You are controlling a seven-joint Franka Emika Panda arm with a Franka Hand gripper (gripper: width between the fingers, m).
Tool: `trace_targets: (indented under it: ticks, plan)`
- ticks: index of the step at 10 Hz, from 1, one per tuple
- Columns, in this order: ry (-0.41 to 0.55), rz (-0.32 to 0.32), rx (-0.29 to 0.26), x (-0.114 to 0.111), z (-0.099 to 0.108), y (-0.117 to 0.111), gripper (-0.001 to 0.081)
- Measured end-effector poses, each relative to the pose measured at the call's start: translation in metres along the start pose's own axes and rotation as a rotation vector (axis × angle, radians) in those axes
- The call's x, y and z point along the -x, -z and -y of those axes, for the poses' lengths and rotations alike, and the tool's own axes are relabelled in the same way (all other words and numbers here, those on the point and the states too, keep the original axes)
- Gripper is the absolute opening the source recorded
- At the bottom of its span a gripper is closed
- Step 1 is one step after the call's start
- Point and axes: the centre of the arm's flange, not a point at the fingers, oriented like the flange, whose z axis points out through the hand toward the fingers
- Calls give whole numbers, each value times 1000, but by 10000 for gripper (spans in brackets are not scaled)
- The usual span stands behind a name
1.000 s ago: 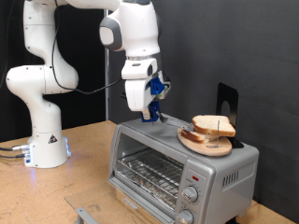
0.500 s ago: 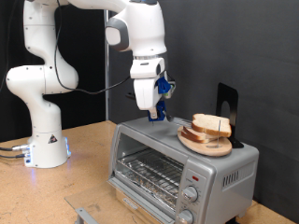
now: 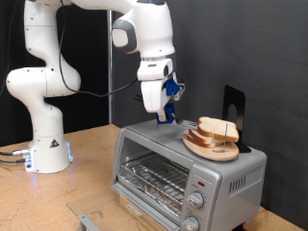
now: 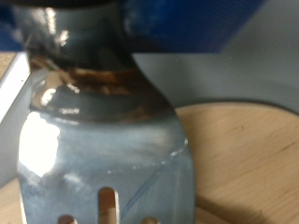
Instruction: Make a piece of toast with the oven
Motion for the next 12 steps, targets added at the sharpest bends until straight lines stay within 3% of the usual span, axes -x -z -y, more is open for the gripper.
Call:
trace_targets:
  ticks: [4,10,12]
  plan:
    - [-18,-7,-26,-13,4,-5,400]
    - [73,-30,-37,-9,25,-12,400]
    - [45,-76,-41,-12,28,-11,400]
